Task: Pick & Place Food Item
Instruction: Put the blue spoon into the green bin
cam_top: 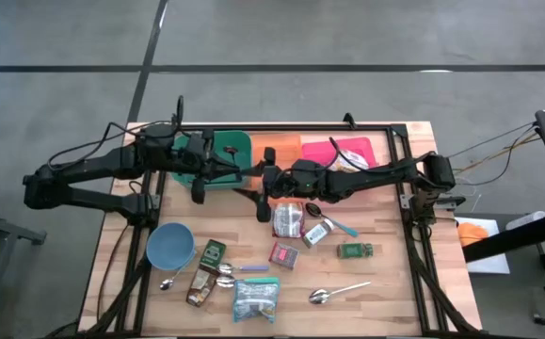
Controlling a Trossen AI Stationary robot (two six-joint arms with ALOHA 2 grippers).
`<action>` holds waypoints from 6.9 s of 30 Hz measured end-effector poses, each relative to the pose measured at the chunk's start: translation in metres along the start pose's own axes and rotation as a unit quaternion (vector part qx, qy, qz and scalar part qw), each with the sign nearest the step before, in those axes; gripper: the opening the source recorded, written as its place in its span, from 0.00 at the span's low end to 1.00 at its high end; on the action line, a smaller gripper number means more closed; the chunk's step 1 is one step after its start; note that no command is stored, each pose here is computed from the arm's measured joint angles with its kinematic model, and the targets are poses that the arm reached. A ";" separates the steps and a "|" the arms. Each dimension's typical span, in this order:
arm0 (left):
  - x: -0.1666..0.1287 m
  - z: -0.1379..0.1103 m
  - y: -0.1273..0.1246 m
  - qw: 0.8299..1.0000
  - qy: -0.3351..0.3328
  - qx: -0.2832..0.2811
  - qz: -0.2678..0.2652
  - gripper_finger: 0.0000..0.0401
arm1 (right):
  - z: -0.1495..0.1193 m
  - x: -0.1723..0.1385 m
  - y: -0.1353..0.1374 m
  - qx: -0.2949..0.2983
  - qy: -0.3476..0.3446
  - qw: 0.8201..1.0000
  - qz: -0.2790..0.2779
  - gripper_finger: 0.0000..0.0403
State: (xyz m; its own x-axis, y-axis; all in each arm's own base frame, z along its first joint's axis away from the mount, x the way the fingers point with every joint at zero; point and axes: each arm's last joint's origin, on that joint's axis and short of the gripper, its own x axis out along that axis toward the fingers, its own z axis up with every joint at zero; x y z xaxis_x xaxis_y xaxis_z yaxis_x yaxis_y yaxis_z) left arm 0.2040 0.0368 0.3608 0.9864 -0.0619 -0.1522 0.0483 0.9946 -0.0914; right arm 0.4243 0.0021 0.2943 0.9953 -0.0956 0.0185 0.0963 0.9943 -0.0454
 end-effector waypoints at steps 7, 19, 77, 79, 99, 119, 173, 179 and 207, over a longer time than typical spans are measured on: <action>0.000 -0.002 0.000 1.000 0.010 -0.001 -0.004 0.00 | 0.002 -0.001 0.000 -0.020 -0.002 1.000 0.002 0.19; 0.000 -0.006 0.000 0.999 0.033 0.009 -0.009 0.00 | -0.001 -0.003 0.000 -0.017 0.033 0.999 0.003 0.02; 0.047 -0.044 -0.083 0.779 0.283 0.499 0.252 0.70 | -0.013 -0.031 -0.033 0.145 0.253 0.951 -0.104 0.02; 0.059 -0.050 -0.085 0.753 0.298 0.523 0.264 0.70 | -0.018 -0.027 -0.032 0.151 0.252 0.951 -0.094 0.02; 0.079 -0.063 -0.086 0.662 0.348 0.611 0.258 0.58 | -0.016 -0.026 -0.010 0.167 0.245 0.955 -0.016 0.02; 0.074 -0.070 -0.083 0.597 0.396 0.656 0.238 0.02 | -0.015 -0.026 -0.006 0.156 0.243 0.957 0.007 0.02; 0.004 -0.102 0.053 0.809 0.476 0.112 0.327 0.00 | -0.023 -0.032 0.005 0.052 0.277 0.958 0.048 0.60; 0.007 -0.119 0.054 0.819 0.471 0.115 0.309 0.00 | -0.023 -0.032 0.005 0.040 0.276 0.959 0.052 0.60; 0.017 -0.150 0.062 0.860 0.443 0.038 0.252 0.00 | -0.024 -0.033 0.005 0.027 0.276 0.959 0.057 0.60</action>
State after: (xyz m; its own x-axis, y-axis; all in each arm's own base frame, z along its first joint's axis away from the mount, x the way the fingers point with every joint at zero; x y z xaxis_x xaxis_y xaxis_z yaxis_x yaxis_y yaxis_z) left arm 0.2003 0.0846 0.2045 0.3810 0.3731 -0.8459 -0.3064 0.9142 0.2652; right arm 0.3926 0.0088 0.2694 0.8564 0.0189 -0.5159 0.0003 0.9993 0.0371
